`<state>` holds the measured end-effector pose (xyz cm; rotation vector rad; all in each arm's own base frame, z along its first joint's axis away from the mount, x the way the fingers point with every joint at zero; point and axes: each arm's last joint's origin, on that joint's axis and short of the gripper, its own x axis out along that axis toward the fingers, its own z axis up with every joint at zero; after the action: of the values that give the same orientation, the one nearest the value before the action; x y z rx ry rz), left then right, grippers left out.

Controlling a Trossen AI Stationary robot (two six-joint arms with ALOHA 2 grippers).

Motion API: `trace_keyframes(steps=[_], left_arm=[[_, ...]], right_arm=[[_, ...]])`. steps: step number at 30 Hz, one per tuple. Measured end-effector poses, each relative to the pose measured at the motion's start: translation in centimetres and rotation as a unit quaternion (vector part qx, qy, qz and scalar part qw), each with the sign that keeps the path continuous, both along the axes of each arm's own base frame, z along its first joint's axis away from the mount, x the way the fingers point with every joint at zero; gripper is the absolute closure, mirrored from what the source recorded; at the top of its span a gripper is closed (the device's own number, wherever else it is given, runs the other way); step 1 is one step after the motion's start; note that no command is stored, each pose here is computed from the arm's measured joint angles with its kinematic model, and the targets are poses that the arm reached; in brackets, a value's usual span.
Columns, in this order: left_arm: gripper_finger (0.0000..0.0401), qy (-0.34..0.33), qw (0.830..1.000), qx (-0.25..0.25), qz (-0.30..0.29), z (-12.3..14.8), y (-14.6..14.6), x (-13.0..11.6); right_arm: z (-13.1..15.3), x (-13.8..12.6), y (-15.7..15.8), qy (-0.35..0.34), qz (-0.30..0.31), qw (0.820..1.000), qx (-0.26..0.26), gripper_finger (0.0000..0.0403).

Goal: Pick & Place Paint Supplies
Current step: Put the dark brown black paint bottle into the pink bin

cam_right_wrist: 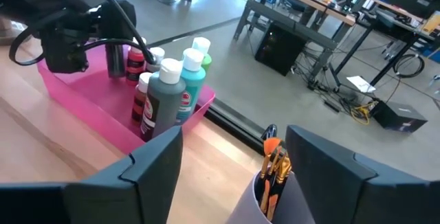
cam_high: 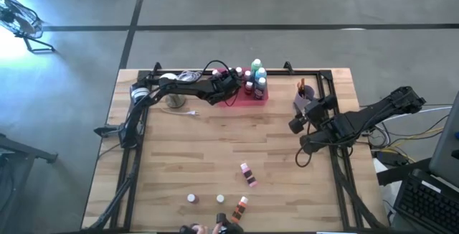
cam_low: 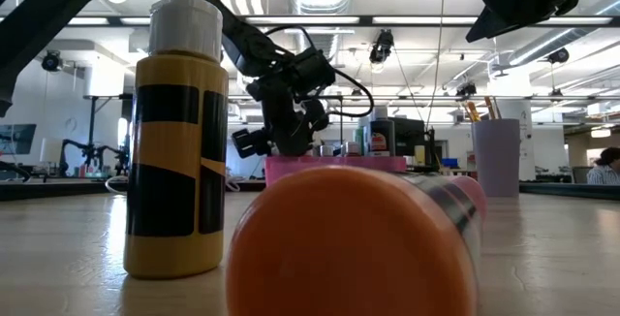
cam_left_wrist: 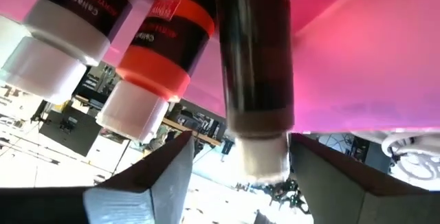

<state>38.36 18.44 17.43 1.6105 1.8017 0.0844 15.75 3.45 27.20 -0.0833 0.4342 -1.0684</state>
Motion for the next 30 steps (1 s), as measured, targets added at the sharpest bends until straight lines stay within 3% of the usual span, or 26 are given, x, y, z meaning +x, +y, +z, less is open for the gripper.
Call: trace_keyframes(steps=[8, 21, 30], left_arm=[[0.0151, -0.006, 1.0, 0.017, 0.009, 1.0, 0.2, 0.3], [0.0151, 0.032, 0.999, -0.001, 0.008, 0.6, -0.1, -0.1], [0.0151, 0.037, 0.999, -0.012, -0.017, 1.1, -1.5, 0.2]], right_arm=[[0.0, 0.0, 0.0, 0.0, 0.0, 1.0, 0.0, 0.014], [0.0, 0.0, 0.0, 0.0, 0.0, 1.0, 0.0, 0.0173], [0.0, 0.0, 0.0, 0.002, 0.001, 1.0, -0.001, 0.0172]])
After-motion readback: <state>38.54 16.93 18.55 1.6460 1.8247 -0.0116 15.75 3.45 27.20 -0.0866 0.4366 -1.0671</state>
